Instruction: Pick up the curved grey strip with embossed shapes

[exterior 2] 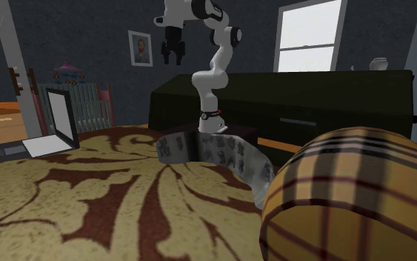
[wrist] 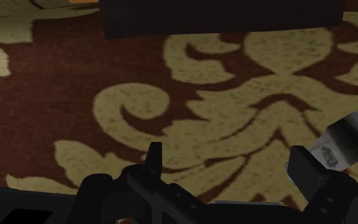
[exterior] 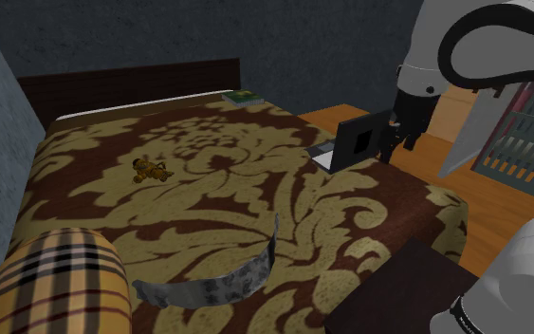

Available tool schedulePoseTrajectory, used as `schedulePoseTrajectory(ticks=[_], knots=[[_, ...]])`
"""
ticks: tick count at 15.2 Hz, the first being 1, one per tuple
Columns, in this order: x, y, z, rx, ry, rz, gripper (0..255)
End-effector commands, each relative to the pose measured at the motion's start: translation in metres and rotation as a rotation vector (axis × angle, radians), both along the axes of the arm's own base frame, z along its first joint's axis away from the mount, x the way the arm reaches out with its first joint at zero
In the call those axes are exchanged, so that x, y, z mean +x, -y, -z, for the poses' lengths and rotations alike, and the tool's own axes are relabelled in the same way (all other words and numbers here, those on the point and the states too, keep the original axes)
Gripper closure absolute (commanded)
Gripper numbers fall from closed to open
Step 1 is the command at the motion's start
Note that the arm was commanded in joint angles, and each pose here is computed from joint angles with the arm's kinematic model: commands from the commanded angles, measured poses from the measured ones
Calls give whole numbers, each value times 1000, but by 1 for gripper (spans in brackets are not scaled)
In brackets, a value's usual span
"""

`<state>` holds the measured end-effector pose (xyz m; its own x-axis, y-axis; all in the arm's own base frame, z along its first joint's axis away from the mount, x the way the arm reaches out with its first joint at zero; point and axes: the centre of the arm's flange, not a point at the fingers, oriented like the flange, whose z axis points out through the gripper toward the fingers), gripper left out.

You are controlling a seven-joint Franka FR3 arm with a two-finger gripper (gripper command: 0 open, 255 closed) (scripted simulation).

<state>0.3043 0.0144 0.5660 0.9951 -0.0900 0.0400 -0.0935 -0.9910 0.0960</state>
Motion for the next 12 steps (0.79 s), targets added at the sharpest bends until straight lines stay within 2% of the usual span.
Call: schedulePoseTrajectory(ticks=[1,12], knots=[[0,0,0,0,0,0,0],[27,-113,87,4,-29,348,0]])
